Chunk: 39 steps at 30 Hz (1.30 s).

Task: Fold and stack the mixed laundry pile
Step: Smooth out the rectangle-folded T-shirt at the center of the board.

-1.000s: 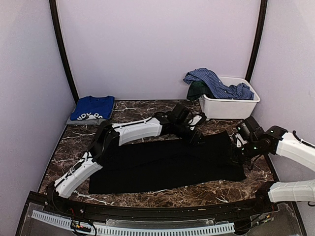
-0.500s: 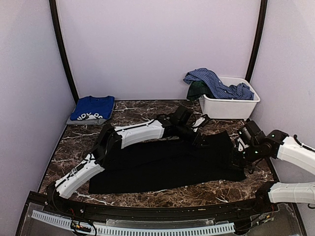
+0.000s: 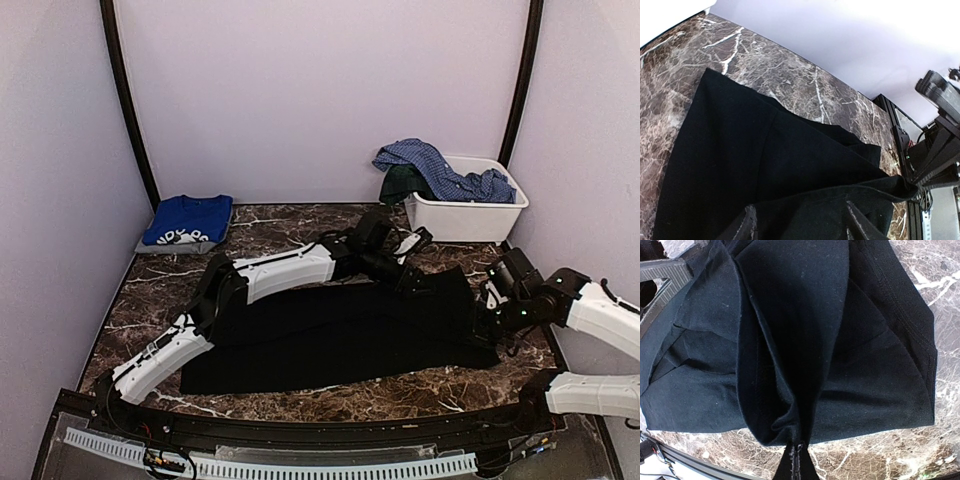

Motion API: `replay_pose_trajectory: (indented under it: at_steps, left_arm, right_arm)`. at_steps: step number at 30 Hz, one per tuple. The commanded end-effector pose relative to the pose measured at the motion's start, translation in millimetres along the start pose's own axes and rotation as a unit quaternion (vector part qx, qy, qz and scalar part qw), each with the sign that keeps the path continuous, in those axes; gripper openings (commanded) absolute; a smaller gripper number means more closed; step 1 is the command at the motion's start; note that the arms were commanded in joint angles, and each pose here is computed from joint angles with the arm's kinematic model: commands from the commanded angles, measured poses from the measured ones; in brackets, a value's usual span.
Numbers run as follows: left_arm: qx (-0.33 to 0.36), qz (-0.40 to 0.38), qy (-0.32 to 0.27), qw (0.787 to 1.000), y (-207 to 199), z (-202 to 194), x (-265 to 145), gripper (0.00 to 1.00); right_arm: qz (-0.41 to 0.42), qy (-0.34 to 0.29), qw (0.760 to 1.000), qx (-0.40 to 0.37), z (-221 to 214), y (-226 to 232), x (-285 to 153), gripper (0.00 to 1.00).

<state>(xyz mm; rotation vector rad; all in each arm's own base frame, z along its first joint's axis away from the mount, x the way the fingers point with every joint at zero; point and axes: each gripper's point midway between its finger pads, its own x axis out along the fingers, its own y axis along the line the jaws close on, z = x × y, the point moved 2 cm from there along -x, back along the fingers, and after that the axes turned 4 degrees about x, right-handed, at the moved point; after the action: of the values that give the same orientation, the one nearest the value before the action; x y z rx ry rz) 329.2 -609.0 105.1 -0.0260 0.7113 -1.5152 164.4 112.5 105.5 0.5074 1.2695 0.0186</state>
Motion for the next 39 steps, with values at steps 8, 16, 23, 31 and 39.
replay_pose_trajectory:
  at_steps: [8, 16, 23, 31, 39]
  left_arm:
    - [0.015, 0.003, -0.022, 1.000, 5, 7, 6, 0.69]
    - [0.030, -0.041, -0.007, 0.999, -13, 0, 10, 0.46]
    - [0.054, -0.067, -0.026, 0.996, -30, 16, -2, 0.02]
    - [0.099, -0.059, -0.061, 0.991, -50, 28, -27, 0.00]
    - [0.158, -0.056, -0.081, 0.983, -74, 24, -48, 0.00]
  right_arm:
    - [0.003, 0.003, 1.000, 0.003, -6, -4, 2, 0.00]
    - [0.002, 0.000, 1.000, 0.005, -6, -5, 2, 0.00]
    - [-0.003, -0.012, 1.000, 0.014, -4, -8, -4, 0.00]
    - [0.002, -0.059, 0.998, 0.037, 7, -8, -22, 0.00]
    - [0.007, -0.050, 0.998, 0.039, 4, -8, -20, 0.00]
